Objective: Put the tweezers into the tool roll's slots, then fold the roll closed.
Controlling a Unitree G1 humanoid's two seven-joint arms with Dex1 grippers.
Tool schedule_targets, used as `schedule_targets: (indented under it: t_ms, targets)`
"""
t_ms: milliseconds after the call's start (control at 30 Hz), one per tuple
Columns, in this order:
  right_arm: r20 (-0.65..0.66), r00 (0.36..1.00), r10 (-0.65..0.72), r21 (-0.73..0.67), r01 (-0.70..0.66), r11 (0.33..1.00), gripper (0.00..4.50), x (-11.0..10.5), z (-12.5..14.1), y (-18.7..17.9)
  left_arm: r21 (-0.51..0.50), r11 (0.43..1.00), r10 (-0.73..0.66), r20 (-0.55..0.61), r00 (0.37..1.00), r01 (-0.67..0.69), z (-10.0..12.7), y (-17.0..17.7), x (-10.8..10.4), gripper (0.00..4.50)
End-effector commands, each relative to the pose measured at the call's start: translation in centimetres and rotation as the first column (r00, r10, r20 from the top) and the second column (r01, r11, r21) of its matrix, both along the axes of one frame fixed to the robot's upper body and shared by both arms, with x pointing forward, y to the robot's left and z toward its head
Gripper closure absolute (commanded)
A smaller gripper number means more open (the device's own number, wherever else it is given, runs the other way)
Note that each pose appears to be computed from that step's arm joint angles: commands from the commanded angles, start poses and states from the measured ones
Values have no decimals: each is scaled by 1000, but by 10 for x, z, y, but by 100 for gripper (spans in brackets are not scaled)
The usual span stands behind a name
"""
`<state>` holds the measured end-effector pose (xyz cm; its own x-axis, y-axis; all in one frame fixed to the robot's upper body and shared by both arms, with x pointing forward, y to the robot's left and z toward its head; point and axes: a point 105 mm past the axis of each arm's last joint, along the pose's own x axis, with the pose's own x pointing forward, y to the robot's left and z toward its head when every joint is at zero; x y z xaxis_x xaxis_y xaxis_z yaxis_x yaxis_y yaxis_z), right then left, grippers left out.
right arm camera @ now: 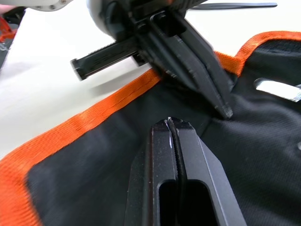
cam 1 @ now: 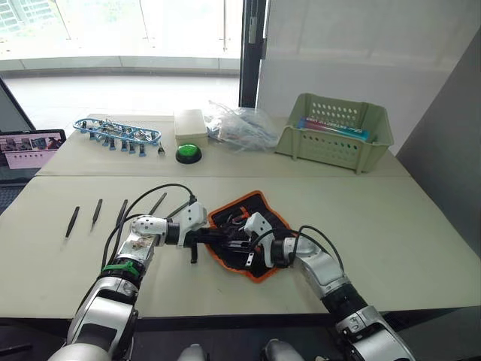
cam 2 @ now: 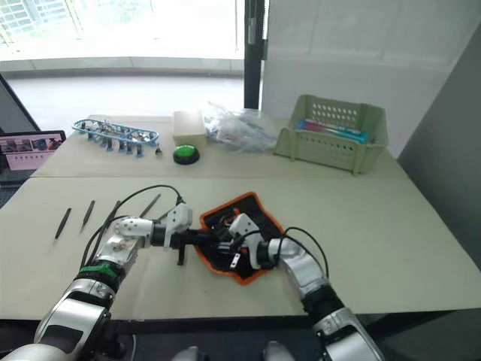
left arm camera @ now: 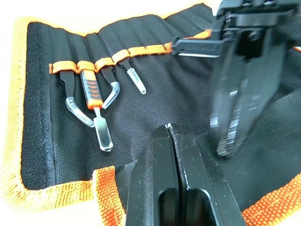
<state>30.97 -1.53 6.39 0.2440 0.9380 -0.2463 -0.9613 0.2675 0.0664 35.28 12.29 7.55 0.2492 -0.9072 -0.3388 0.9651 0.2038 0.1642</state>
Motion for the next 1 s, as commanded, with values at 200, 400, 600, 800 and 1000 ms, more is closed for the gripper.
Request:
schedule_targets:
  t_ms: [200,400,600,800,1000]
  targets:
    - [-161,986,31,-62,-41,997,450,-54,-26,-26,50,998,26,-23,999,-25,-11,11,-1,446]
    - [-185,983,3,-82,-18,996,450,-68,-28,-34,54,998,24,-21,999,-22,-12,12,-1,446]
    - [-184,983,-22,-75,8,997,450,-67,-26,-34,9,1000,19,-38,999,-18,-8,8,-1,446]
    - [-126,992,-28,-30,25,999,450,-60,-10,-32,-159,987,1,-47,999,-9,18,7,-2,446]
    - [44,996,-83,163,74,984,450,-45,50,-31,-269,963,14,15,1000,-9,53,20,-13,446]
